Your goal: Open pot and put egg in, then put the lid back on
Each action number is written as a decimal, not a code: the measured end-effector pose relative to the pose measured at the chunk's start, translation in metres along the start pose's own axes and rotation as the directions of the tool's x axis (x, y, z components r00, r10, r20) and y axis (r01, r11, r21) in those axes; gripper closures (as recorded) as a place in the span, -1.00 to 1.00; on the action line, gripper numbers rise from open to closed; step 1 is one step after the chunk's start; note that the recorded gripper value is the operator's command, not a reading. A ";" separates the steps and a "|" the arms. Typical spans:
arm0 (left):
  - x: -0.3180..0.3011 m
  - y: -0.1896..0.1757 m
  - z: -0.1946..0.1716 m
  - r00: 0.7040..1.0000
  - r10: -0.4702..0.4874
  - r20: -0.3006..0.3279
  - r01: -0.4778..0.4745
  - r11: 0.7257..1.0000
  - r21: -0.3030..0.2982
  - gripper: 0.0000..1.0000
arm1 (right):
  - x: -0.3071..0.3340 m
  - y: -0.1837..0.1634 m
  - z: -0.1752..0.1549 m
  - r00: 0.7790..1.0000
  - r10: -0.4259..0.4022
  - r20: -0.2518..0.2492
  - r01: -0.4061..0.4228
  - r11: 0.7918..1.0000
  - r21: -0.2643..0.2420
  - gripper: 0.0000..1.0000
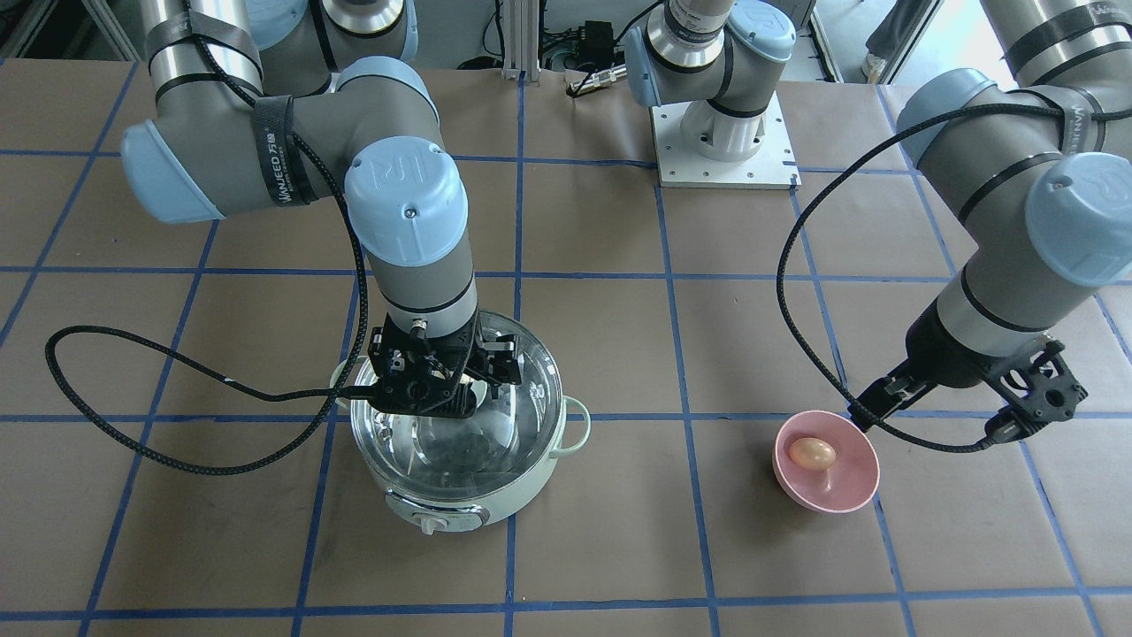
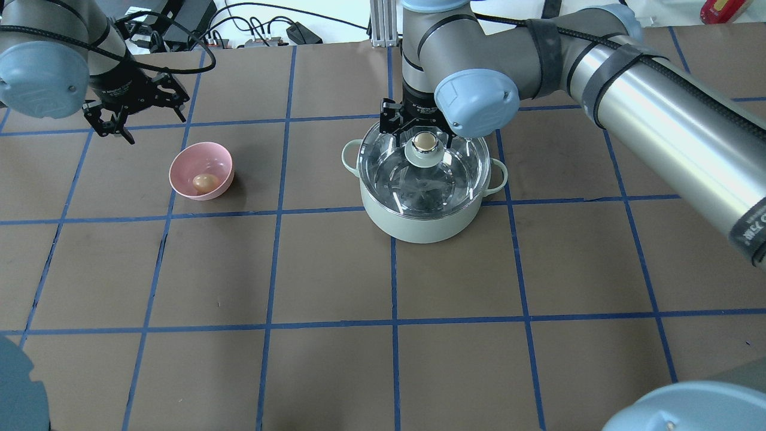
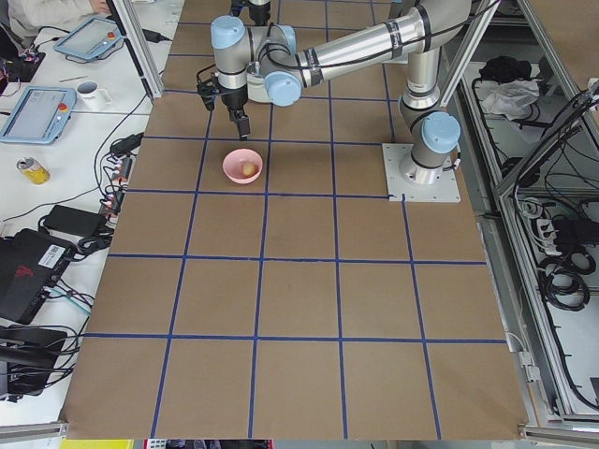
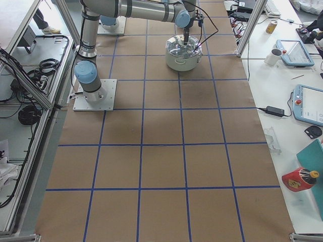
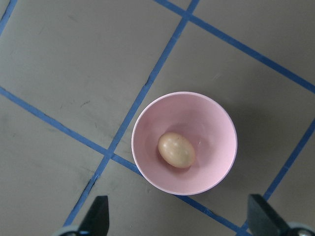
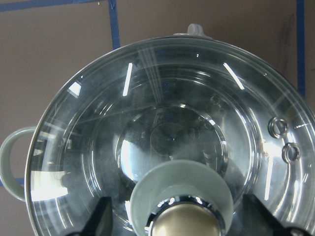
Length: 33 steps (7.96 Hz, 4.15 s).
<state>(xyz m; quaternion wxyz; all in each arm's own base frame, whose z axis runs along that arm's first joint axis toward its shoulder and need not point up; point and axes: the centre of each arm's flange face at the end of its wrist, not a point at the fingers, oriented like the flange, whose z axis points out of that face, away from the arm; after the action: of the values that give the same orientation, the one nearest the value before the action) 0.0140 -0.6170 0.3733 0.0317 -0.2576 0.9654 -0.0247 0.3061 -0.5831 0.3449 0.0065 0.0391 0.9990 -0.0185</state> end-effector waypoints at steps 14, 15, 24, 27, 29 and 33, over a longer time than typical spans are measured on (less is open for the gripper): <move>0.007 -0.020 0.134 0.678 -0.729 0.092 0.734 0.668 -0.123 -1.00 | 0.126 -0.033 -0.086 0.998 -0.047 0.036 0.047 0.999 0.003 1.00; 0.007 -0.022 0.138 0.676 -0.732 0.088 0.737 0.665 -0.124 -1.00 | 0.169 -0.040 -0.092 0.997 -0.068 0.027 0.069 0.998 -0.015 1.00; 0.010 -0.017 0.166 0.668 -0.738 0.095 0.742 0.652 -0.157 -1.00 | 0.290 -0.066 -0.065 0.984 -0.172 -0.049 0.169 0.984 -0.061 1.00; 0.011 -0.017 0.168 0.669 -0.738 0.090 0.741 0.652 -0.161 -1.00 | 0.291 -0.071 -0.054 0.984 -0.173 -0.048 0.169 0.983 -0.071 1.00; 0.010 -0.017 0.168 0.670 -0.737 0.091 0.740 0.654 -0.158 -0.96 | 0.291 -0.071 -0.053 0.983 -0.174 -0.049 0.171 0.983 -0.070 1.00; 0.011 -0.018 0.170 0.669 -0.737 0.091 0.741 0.653 -0.157 -0.84 | 0.291 -0.070 -0.048 0.981 -0.190 -0.044 0.186 0.979 -0.079 1.00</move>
<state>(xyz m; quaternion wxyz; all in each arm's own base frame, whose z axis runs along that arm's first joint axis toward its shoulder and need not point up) 0.0263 -0.6431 0.2043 0.0046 -0.6298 0.7748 0.0548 0.0095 -0.6287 0.3910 -0.0193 -0.0555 0.9981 0.0193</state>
